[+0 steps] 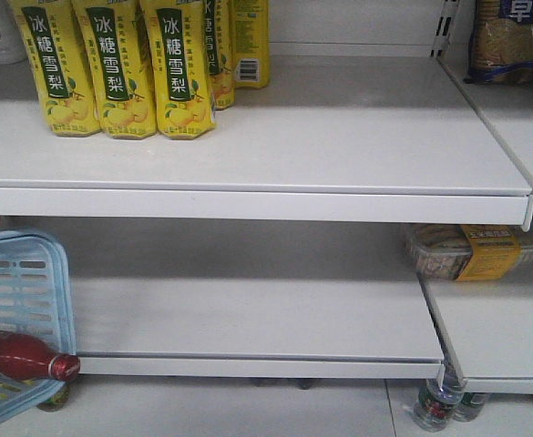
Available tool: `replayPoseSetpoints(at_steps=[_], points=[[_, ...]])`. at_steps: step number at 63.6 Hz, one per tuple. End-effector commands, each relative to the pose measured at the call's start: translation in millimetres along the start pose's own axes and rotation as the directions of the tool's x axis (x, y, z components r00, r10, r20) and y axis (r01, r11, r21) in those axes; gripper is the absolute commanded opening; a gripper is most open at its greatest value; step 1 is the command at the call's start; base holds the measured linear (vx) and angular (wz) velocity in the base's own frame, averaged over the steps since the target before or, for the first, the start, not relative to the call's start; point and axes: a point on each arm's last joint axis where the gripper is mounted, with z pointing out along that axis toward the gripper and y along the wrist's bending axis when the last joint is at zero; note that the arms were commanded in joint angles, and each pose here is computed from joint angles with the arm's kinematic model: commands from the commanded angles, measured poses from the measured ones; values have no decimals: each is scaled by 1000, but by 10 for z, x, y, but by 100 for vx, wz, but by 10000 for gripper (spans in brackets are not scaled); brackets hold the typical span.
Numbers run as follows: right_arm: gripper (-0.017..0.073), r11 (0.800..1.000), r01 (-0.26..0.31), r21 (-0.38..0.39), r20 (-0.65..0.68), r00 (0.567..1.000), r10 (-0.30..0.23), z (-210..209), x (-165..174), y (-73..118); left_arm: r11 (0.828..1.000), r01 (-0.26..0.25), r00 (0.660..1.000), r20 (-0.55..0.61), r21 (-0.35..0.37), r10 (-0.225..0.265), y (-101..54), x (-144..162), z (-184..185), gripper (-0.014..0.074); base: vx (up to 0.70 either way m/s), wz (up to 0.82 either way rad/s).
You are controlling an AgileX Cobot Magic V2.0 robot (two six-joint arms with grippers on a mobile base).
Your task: Place coke in basket with both arms
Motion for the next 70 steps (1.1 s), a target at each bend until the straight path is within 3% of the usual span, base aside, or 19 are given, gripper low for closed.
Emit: replayPoseSetpoints(at_steps=[1, 20, 31, 40, 60, 70], points=[[-9, 1000, -22, -16, 22, 999, 23, 0, -84, 11, 996, -88, 978, 189, -17, 90, -15, -250, -78, -6, 0, 0], [-9, 1000, -22, -16, 22, 999, 23, 0, -84, 11, 993, -67, 974, 209, -100, 87, 86, 11, -145, -6, 0, 0], [-9, 1000, -22, -16, 22, 999, 23, 0, -84, 11, 993, 19, 974, 228, -115, 8, 130, 193, -171, -6, 0, 0], [-9, 1000, -23, -16, 22, 999, 24, 0, -84, 11, 991, 37, 967, 256, -125, -4, 144, 249, -201, -6, 0, 0], [-9, 1000, -23, -16, 22, 999, 24, 0, -84, 11, 981, -97, 943, 300, -168, 145, 160, 360, -220, -6, 0, 0], [-9, 1000, -23, -16, 22, 999, 24, 0, -84, 11, 978, -104, 934, 321, -181, 158, 175, 441, -205, -6, 0, 0]])
